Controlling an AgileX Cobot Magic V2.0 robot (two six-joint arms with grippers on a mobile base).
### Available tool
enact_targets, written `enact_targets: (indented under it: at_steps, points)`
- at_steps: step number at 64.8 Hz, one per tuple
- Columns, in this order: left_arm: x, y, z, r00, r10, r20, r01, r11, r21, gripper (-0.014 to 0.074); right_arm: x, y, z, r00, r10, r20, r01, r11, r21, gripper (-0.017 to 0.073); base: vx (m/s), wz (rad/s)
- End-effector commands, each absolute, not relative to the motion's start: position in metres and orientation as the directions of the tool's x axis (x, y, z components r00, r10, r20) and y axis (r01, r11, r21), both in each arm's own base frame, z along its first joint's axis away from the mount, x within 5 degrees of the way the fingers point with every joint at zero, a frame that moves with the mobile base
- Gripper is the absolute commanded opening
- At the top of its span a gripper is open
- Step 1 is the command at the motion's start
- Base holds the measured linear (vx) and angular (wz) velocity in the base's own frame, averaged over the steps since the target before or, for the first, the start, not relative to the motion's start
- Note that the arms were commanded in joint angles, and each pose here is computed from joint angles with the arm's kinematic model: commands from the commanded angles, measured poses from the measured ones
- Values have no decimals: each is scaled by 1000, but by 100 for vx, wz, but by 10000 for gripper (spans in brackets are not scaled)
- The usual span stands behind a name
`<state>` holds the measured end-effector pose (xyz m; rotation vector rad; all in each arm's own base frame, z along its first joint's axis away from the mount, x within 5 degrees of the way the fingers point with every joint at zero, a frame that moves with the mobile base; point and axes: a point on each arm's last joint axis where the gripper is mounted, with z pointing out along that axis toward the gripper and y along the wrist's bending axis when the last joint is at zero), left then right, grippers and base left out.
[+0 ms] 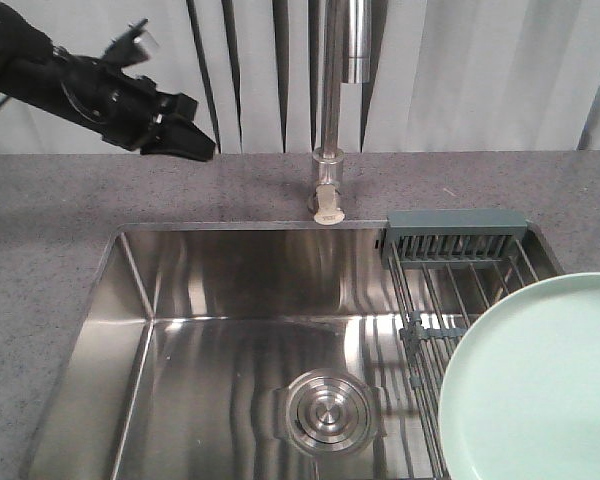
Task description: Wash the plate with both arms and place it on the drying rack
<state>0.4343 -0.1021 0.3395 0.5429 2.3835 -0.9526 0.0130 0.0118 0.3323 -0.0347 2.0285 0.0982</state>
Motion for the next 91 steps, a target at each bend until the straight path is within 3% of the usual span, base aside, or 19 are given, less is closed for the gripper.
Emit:
enact_targets:
  at_steps: [1, 18, 32, 48, 69, 79, 91]
  points:
    - [393, -89, 413, -701, 147, -698, 586, 677, -445, -8, 16, 11, 344, -372, 31, -928, -61, 996, 58, -1, 0, 0]
    - [316, -49, 497, -546, 133, -827, 545, 806, -230, -8, 16, 11, 344, -372, 31, -928, -61, 996, 58, -1, 0, 0]
    - [248, -41, 525, -470, 164, -868, 506, 855, -113, -8, 16, 11, 344, -372, 31, -928, -61, 996, 58, -1, 0, 0]
    - [178, -39, 490, -423, 122, -898, 460, 883, -97, -8, 16, 11, 344, -372, 31, -928, -60, 997, 57, -1, 0, 0]
    - [91, -34, 389, -355, 33, -934, 363, 926, -105, -8, 16, 11, 344, -372, 32, -928, -60, 996, 59, -1, 0, 0]
    - [66, -33, 358, -315, 47, -948, 355, 932, -72, -8, 16, 11, 344, -372, 29, -928, -59, 997, 55, -1, 0, 0]
    - [54, -32, 351, -225, -5, -974, 335, 939, -82, -8, 16, 11, 345, -369, 31, -929, -60, 997, 56, -1, 0, 0]
